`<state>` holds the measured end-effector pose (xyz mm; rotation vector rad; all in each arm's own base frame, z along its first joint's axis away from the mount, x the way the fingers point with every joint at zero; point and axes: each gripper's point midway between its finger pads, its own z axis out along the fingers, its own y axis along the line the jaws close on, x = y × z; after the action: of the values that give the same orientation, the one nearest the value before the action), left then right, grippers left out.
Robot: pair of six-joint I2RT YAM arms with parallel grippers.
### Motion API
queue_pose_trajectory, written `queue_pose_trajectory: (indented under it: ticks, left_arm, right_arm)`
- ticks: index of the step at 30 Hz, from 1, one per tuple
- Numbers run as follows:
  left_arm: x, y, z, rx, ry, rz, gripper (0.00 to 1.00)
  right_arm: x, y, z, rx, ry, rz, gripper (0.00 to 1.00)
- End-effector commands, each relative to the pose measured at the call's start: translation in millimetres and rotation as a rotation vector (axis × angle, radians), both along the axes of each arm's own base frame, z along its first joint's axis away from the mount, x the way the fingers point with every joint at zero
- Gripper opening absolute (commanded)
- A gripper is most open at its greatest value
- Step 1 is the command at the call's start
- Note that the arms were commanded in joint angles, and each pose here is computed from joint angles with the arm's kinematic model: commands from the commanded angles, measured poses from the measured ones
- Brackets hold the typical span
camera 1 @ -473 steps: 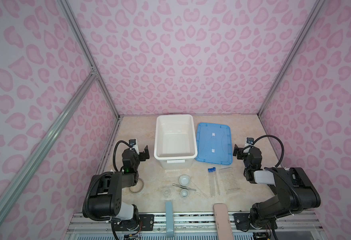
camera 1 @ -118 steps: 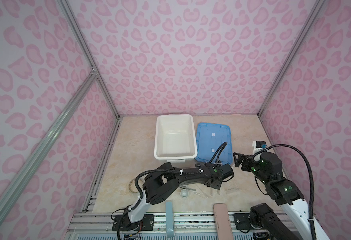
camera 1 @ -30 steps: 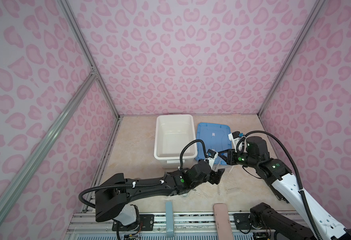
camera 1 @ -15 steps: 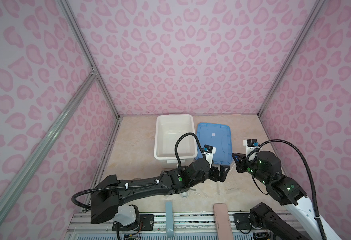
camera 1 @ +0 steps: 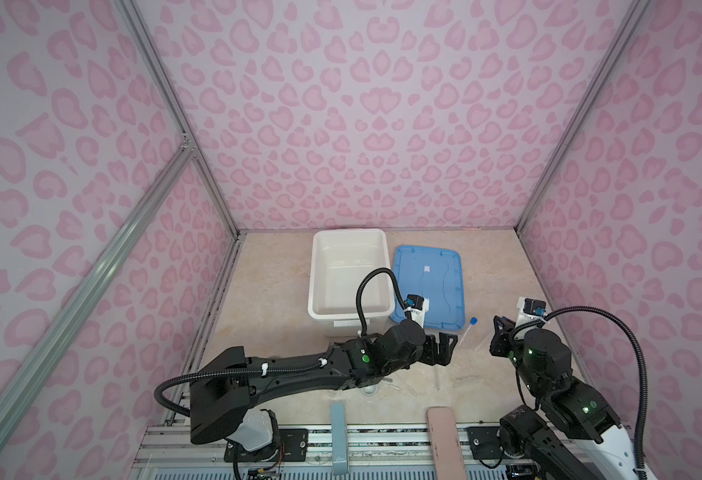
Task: Organize the chemistry lab equipment
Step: 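Pull the blue cap off the tube with the right gripper, moving away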
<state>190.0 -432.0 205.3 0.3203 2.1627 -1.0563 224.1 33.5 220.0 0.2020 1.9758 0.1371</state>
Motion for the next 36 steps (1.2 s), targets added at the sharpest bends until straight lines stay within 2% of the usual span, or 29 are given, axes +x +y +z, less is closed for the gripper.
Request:
queue_pose_trajectory:
  ticks: [1, 5, 15, 36]
  left_arm:
    - [-1.4, -6.8, 0.8, -0.019, 0.017, -0.009, 0.98]
    - [-2.3, -6.7, -0.5, -0.015, 0.015, -0.01, 0.98]
    - [-2.1, -9.0, -2.7, -0.016, 0.014, -0.012, 0.98]
    - [-0.6, -12.8, -9.5, -0.008, 0.021, -0.004, 0.98]
  right_arm:
    - [5.0, -1.6, -0.1, 0.021, -0.037, -0.028, 0.14]
    - [4.9, 3.1, -6.6, 0.044, -0.056, -0.012, 0.14]
    - [6.1, 3.9, -32.1, -0.008, -0.051, -0.013, 0.14]
    - [9.0, 6.0, -44.0, 0.012, -0.069, -0.02, 0.14]
